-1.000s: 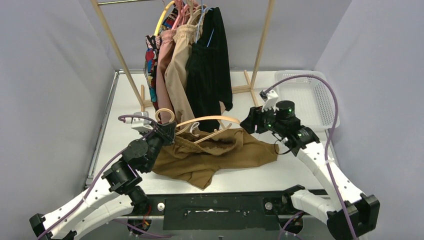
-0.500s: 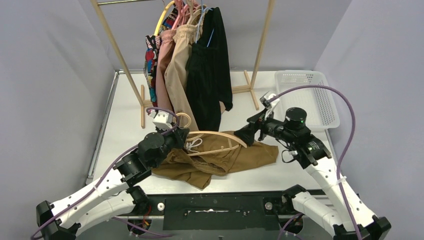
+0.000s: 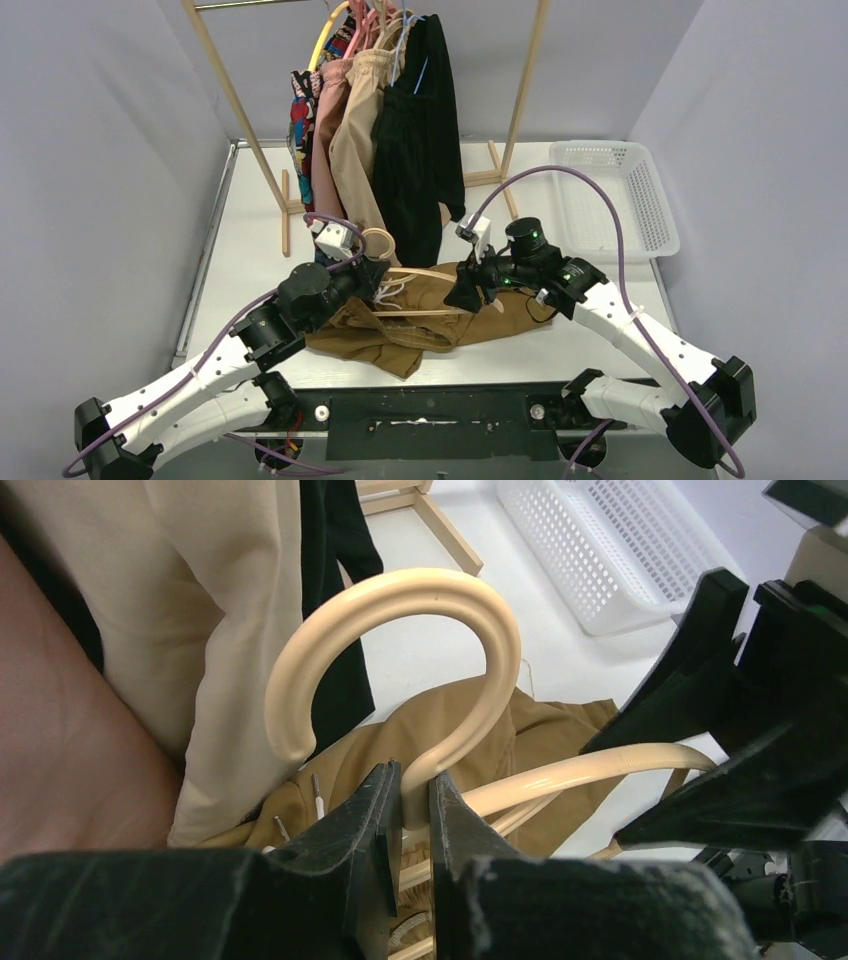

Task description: Remove the shorts from the hanger

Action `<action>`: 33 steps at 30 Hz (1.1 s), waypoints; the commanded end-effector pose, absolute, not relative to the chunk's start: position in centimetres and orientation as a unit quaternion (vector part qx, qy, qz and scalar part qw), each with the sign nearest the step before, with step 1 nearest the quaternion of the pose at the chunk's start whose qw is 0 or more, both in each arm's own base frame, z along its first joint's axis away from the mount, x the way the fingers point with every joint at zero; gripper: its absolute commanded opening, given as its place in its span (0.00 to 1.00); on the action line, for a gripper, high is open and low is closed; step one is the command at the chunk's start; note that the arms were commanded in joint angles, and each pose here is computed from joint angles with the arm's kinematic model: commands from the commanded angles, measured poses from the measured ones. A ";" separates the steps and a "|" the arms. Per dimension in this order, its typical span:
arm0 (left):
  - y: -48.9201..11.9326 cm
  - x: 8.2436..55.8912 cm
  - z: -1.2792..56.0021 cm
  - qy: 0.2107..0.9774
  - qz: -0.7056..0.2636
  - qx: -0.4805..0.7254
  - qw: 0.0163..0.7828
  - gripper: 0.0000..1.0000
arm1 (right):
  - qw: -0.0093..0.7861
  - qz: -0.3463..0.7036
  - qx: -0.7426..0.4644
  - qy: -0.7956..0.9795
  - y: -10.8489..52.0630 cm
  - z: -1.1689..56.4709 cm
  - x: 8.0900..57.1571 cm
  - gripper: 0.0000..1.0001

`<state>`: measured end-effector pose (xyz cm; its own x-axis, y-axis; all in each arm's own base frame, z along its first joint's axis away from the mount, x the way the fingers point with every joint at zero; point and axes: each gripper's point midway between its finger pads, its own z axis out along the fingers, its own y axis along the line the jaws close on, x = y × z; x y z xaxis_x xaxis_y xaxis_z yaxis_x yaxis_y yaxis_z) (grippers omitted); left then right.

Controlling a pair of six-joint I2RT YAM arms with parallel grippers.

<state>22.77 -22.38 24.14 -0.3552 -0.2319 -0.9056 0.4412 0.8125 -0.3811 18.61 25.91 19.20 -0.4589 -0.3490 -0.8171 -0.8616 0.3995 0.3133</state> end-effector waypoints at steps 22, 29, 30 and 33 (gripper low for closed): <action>-15.1 22.4 21.5 0.795 -0.223 -0.106 0.555 0.67 | 0.430 0.352 -0.397 0.731 22.2 25.5 16.2 0.00; -13.5 23.0 18.5 0.809 -0.168 -0.161 0.540 0.69 | 0.447 0.344 -0.391 0.727 20.9 26.8 15.1 0.00; -13.6 23.1 18.0 0.813 -0.162 -0.161 0.535 0.66 | 0.448 0.338 -0.385 0.733 20.6 26.8 15.2 0.00; -13.9 23.2 16.7 0.822 -0.152 -0.161 0.524 0.56 | 0.465 0.308 -0.357 0.749 19.3 27.3 15.8 0.00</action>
